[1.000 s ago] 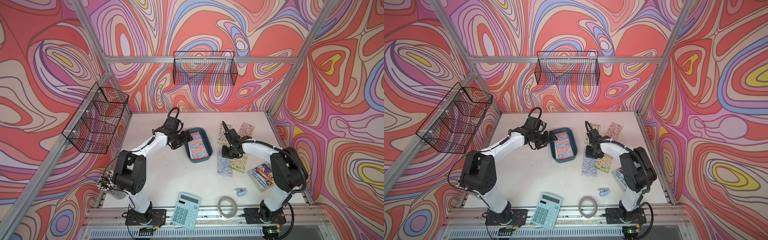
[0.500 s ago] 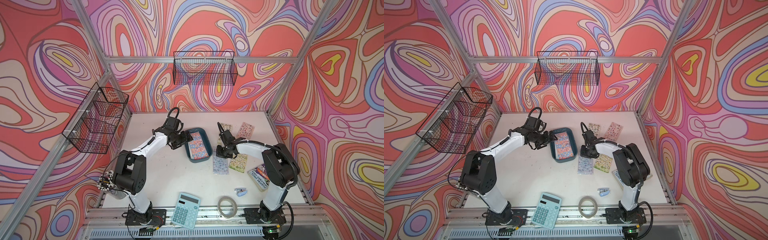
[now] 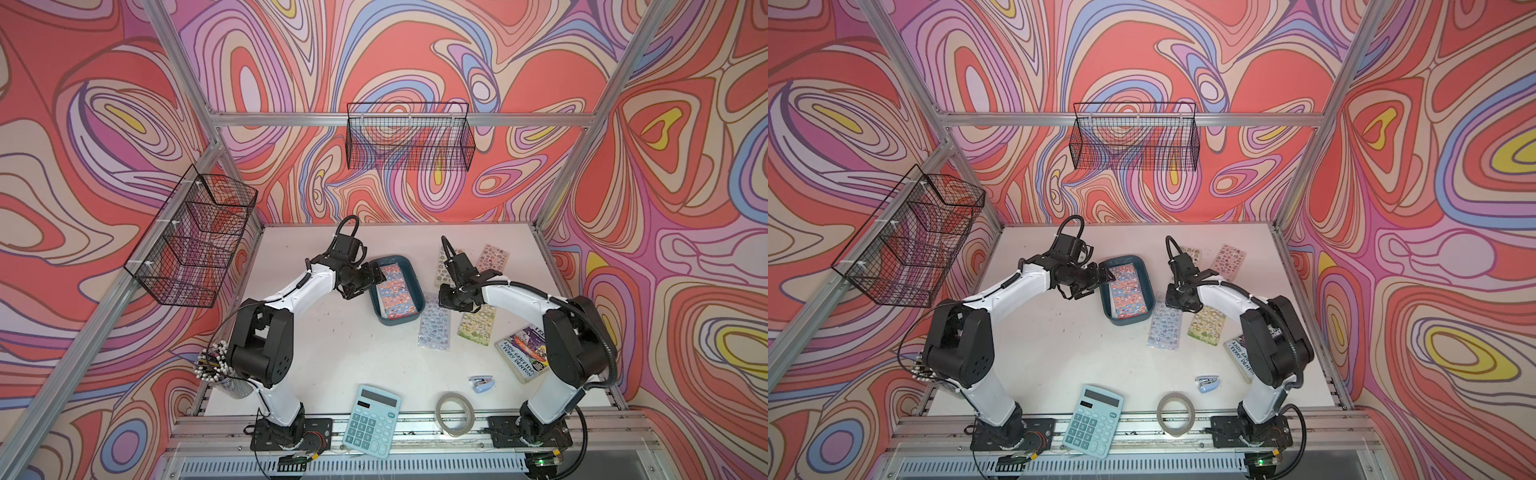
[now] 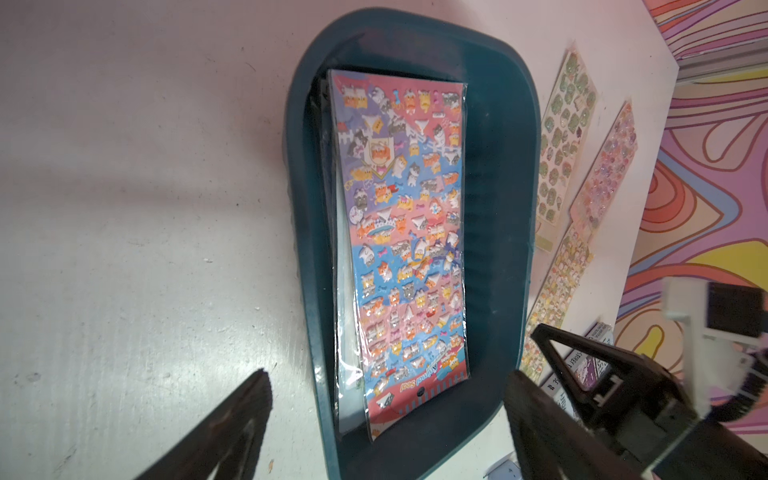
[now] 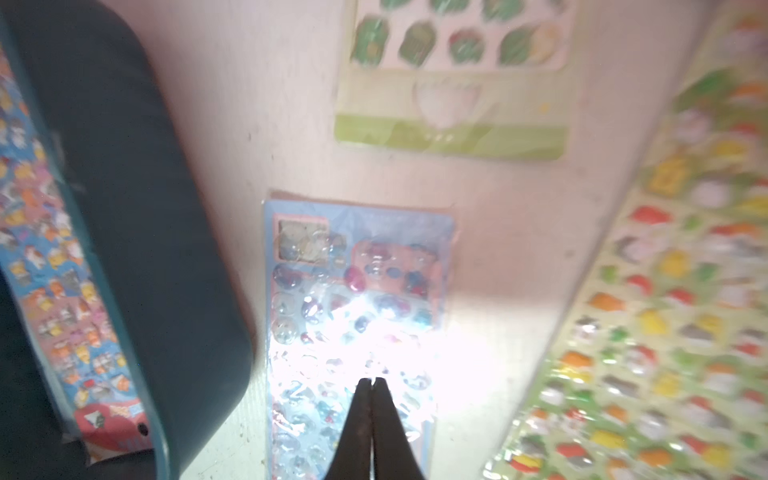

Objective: Take the stickers out of the storage box
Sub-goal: Move the sticker to the center of the board.

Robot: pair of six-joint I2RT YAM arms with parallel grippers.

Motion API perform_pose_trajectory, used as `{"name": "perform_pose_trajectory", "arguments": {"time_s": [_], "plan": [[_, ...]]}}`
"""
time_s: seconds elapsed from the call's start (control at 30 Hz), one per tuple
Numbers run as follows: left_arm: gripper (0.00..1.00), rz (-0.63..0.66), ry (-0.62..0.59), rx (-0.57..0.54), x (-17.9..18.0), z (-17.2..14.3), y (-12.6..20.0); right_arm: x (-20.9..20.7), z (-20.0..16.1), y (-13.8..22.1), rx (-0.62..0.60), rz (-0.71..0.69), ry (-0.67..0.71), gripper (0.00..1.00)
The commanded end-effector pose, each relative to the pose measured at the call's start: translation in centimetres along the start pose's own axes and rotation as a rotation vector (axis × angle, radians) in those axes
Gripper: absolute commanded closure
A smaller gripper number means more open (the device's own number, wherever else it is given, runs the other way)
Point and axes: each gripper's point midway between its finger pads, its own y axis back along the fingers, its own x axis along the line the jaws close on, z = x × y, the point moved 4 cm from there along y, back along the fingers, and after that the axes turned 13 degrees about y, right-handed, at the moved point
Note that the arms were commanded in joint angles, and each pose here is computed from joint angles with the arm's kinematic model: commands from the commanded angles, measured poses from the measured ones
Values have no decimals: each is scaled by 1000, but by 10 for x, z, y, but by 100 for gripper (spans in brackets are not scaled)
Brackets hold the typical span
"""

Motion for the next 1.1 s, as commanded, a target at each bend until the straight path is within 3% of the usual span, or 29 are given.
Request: {"name": "perform_pose_trajectory", "arguments": {"time_s": [0.0,0.2,0.6,1.07], "plan": [[9,8,5,1,3,2,-3,-35,-3,6,20,-86,-45,100],[9,18,-2,6,5,1,-3,-78,-17,-8,79,-148,-90,100],[9,13,-4,6,3,4,-4,-88,-69,-30,209,-158,-104,100],[9,-1,5,22,-1,6,-12,-53,-98,-14,222,-72,-92,100]]}}
